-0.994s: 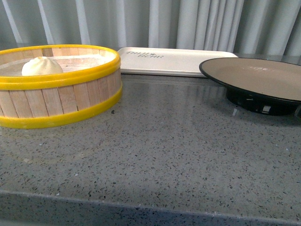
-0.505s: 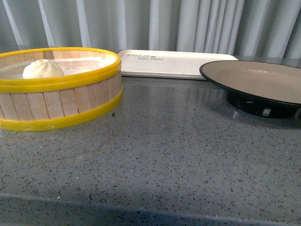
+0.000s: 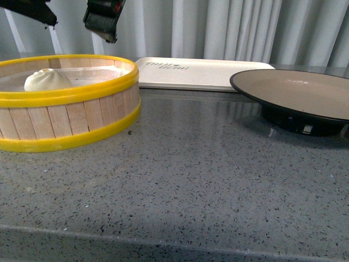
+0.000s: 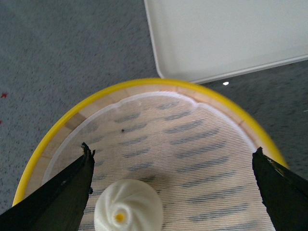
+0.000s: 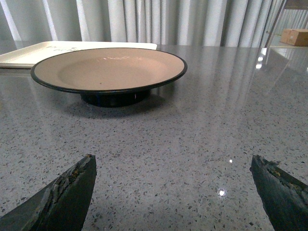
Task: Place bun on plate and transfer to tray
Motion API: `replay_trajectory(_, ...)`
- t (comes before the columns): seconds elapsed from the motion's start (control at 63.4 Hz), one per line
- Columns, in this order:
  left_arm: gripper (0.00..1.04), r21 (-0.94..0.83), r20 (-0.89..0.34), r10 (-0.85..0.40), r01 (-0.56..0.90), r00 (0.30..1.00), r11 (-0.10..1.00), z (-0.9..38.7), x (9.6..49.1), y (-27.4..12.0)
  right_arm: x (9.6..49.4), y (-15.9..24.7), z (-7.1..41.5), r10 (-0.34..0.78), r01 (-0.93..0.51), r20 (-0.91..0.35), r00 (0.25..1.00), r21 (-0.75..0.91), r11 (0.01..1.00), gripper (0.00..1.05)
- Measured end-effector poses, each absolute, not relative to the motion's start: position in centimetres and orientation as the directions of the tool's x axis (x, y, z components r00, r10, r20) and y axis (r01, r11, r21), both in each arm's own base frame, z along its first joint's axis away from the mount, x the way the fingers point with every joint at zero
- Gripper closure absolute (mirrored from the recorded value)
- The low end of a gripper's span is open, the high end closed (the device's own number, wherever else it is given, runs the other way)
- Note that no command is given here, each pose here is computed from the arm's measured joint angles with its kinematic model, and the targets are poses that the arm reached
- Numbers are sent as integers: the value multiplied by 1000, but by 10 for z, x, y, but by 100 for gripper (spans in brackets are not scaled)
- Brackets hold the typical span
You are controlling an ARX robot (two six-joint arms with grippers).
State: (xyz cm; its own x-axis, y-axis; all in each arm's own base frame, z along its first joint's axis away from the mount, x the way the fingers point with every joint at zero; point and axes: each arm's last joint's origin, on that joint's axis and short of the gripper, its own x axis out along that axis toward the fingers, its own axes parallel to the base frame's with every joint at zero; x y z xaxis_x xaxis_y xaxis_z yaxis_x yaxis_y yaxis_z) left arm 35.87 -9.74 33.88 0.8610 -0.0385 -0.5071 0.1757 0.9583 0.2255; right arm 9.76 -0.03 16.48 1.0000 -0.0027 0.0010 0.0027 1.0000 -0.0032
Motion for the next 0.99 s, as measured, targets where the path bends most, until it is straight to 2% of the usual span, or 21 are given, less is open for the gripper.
replay_trajectory(0.347,7,236,-546,56,89,836,968,329,374,-60,98,0,165,-3,3,1,1000,-3,1000,8)
replay_trajectory(0.804,7,130,-642,-27,143,766,981,317,368,-49,98,0,165,-3,3,1,1000,-3,1000,8)
replay_trajectory(0.994,7,135,-655,-14,136,756,981,311,365,-47,98,0,165,-3,3,1,1000,-3,1000,8)
